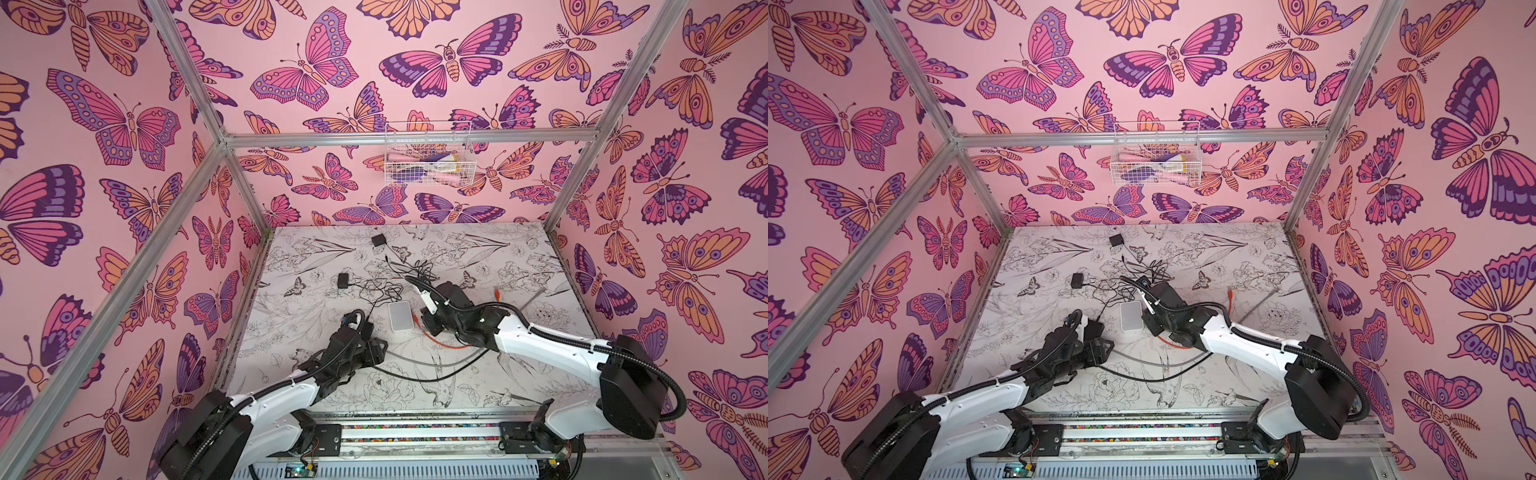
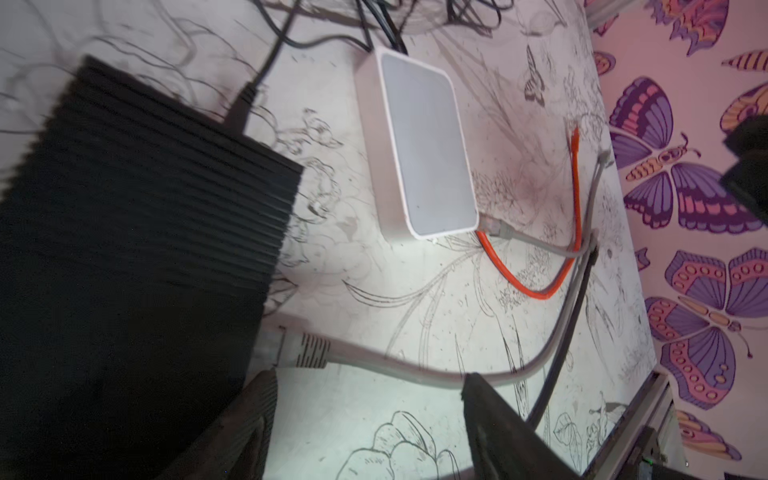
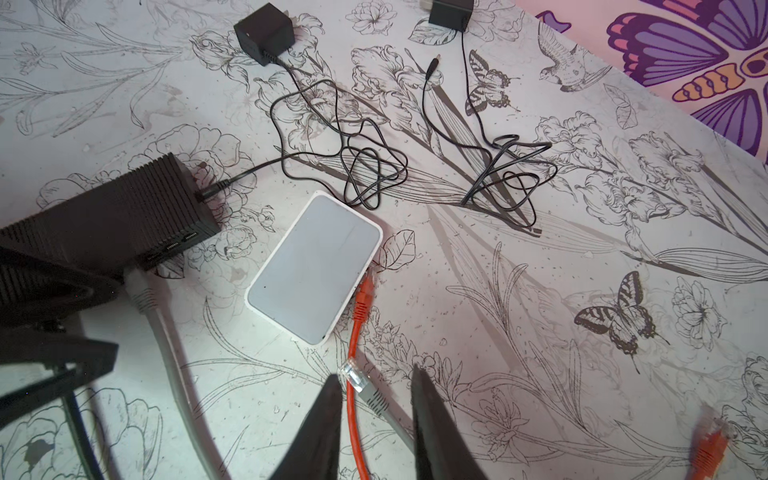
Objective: Insert the plug into the switch port
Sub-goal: 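Move the right gripper past the white router toward the thin black cable, then grasp the thin black cable near its barrel plug with the right gripper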
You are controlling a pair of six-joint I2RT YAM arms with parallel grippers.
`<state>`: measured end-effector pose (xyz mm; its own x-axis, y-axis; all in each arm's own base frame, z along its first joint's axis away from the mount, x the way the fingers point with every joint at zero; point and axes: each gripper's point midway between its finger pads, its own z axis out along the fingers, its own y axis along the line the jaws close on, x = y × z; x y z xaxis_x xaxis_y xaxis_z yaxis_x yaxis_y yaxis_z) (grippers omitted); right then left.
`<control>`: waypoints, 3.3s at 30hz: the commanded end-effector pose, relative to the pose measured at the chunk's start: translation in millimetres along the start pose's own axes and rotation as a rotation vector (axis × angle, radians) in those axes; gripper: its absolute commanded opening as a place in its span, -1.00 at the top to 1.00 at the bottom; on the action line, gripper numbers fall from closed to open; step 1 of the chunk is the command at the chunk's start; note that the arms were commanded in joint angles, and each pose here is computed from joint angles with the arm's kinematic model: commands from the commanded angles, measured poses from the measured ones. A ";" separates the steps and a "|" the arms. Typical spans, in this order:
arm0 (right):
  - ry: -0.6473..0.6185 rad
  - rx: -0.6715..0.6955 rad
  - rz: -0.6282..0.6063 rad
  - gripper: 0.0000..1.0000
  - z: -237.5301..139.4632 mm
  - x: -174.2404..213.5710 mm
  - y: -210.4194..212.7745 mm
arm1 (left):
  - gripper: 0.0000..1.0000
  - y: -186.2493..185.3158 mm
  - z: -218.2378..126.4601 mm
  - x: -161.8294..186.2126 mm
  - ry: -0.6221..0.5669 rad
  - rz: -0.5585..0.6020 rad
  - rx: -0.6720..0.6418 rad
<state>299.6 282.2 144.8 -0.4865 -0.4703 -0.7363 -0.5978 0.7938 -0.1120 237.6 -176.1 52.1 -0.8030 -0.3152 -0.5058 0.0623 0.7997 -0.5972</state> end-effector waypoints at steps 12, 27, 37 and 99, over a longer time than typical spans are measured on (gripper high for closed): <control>0.070 0.025 0.028 0.34 12.8 12.9 -10.9 | -0.46 20.6 -28.2 -30.4 -0.038 -0.004 -0.055; 0.188 -0.143 0.274 -0.22 47.4 4.7 -5.2 | -0.54 -37.1 -28.4 -69.4 -0.064 0.183 -0.039; 0.374 -0.090 0.379 -0.29 93.0 20.4 8.4 | -0.56 1.5 -57.6 -92.2 -0.180 0.030 -0.050; 0.677 0.037 0.151 1.00 160.9 88.1 -92.4 | -0.56 -14.3 -74.1 -89.8 -0.205 0.077 0.052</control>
<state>459.1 257.9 21.8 -0.8305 -0.4397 -0.3419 -0.4487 0.8919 -0.0572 263.0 -115.4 149.6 -0.6574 -0.3687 -0.6572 0.1139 0.8135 -0.5703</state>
